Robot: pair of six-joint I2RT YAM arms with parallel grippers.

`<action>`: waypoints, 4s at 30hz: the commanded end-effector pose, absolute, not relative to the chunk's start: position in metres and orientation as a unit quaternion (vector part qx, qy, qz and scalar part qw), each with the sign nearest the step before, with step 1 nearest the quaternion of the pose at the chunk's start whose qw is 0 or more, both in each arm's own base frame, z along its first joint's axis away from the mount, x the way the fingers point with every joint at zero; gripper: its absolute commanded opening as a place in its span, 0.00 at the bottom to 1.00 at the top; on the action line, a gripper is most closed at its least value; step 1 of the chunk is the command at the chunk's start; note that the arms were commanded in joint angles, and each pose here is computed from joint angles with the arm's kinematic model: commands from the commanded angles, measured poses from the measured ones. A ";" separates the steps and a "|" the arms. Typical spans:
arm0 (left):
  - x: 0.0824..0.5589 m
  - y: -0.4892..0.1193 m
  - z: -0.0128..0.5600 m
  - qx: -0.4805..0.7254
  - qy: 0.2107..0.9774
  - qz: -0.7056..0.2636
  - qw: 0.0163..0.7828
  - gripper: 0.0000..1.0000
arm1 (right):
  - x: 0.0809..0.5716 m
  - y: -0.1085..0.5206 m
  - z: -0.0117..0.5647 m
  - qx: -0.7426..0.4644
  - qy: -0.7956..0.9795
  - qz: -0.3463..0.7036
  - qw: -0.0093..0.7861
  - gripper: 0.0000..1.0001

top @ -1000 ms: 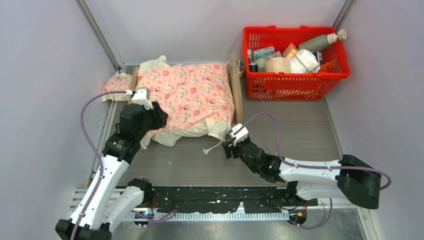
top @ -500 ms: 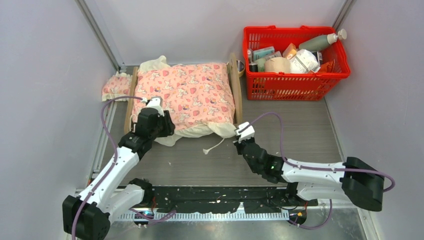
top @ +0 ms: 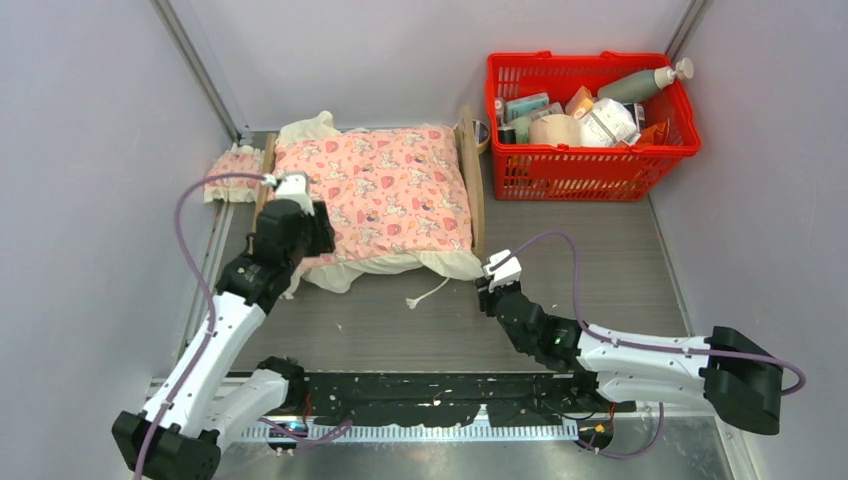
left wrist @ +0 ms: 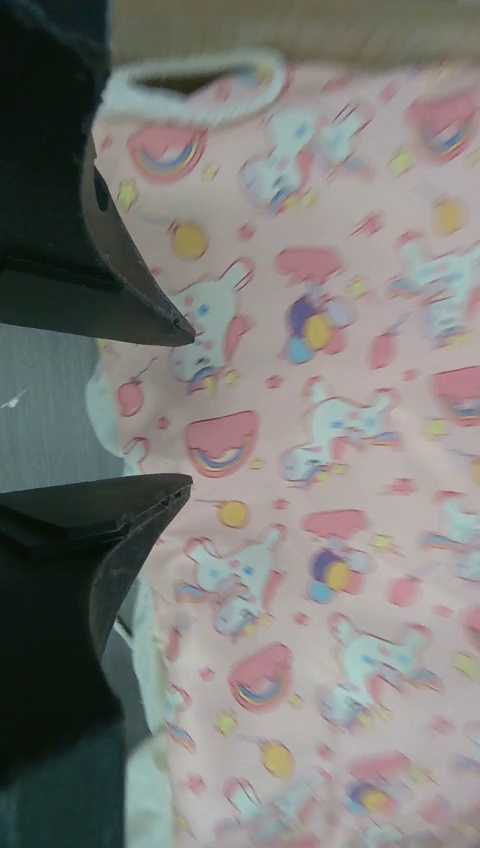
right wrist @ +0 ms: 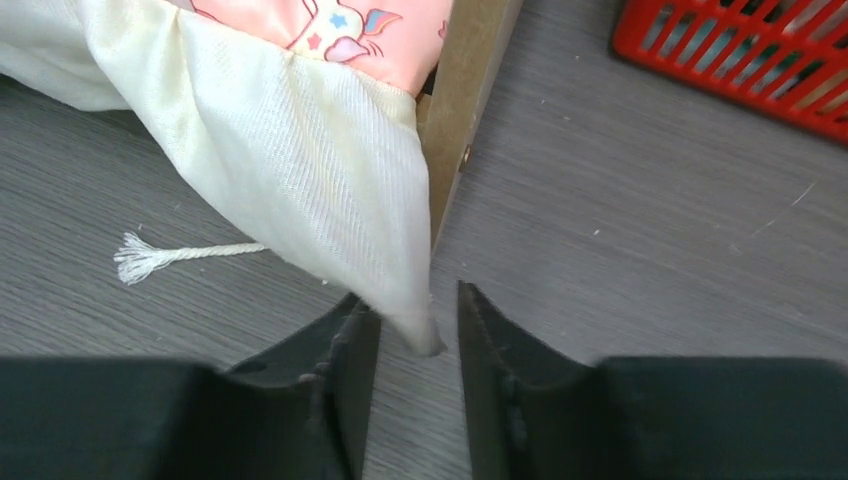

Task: Set up the pet bed
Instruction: Tie the ropes to the bed frame, then pick up the pillow from the corner of the board, then place the pillow on the mattress, then reset both arms

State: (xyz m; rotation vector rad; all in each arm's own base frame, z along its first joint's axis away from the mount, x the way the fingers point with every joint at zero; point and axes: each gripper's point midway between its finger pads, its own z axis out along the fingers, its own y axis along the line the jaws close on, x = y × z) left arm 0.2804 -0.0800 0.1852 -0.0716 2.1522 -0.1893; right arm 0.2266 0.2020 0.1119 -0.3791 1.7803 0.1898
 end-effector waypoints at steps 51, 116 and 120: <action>0.579 0.193 0.132 -0.406 0.813 -0.120 0.400 0.00 | 0.205 0.220 0.312 -0.124 0.712 0.248 0.645 0.95; 0.311 -0.231 0.405 0.252 0.747 -0.324 0.523 1.00 | 0.184 0.101 0.331 0.050 0.749 0.196 0.631 0.95; 0.268 -0.214 0.388 0.252 0.728 -0.335 0.542 1.00 | 0.183 0.087 0.336 0.066 0.738 0.191 0.644 0.95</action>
